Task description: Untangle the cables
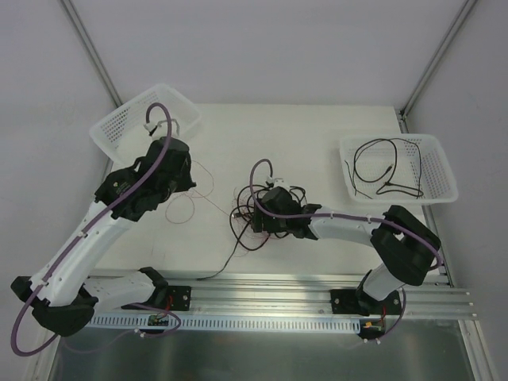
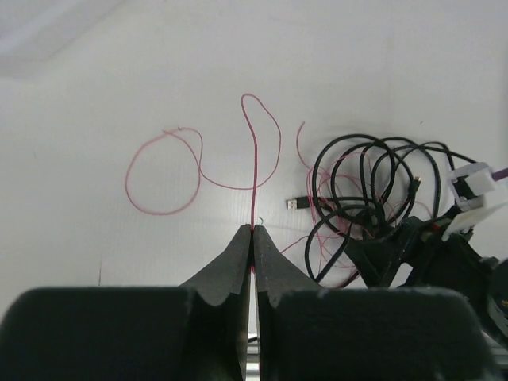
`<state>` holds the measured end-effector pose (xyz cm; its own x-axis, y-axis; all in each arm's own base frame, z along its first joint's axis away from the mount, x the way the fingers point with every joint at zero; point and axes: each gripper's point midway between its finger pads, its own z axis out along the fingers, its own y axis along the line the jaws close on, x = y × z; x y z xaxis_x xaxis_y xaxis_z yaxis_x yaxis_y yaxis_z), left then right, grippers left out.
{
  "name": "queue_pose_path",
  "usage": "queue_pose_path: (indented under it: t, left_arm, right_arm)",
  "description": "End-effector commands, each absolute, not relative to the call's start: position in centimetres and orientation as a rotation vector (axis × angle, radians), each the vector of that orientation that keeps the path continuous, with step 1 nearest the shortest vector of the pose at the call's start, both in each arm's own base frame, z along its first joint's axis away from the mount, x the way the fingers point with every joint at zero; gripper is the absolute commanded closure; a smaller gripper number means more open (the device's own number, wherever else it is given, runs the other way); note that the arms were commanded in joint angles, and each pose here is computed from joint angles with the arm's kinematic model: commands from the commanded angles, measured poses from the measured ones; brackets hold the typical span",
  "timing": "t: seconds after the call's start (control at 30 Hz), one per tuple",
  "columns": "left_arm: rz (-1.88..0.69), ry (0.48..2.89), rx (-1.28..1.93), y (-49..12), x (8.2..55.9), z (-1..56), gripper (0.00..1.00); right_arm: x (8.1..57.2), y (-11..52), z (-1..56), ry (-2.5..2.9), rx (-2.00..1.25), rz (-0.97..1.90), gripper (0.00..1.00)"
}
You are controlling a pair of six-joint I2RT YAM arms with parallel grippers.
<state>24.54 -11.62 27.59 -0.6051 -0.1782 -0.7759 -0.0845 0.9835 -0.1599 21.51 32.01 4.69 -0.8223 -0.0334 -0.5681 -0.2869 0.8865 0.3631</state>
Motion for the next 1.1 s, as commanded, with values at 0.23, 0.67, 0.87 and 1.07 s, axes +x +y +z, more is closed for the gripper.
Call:
queue_pose_path:
  t: [0.23, 0.67, 0.87, 1.07]
  left_arm:
    - [-0.035, 1.940, -0.125, -6.6, 23.9, 41.7, 1.00]
    - [0.232, 1.615, -0.285, -0.1, 24.0, 54.3, 1.00]
    - [0.333, 1.574, -0.332, 1.4, 24.5, 55.4, 1.00]
    - [0.169, 1.666, -0.200, -2.8, 26.5, 52.2, 1.00]
  right_arm:
    - [23.7, 24.9, 0.7, 2.588, 0.236, 0.483, 0.39]
    - [23.6, 19.1, 1.7, 2.559, 0.369, 0.374, 0.37]
    - [23.8, 17.0, 3.8, 2.495, 0.347, 0.301, 0.37]
    - [23.6, 19.2, 8.6, 2.398, 0.025, 0.376, 0.34]
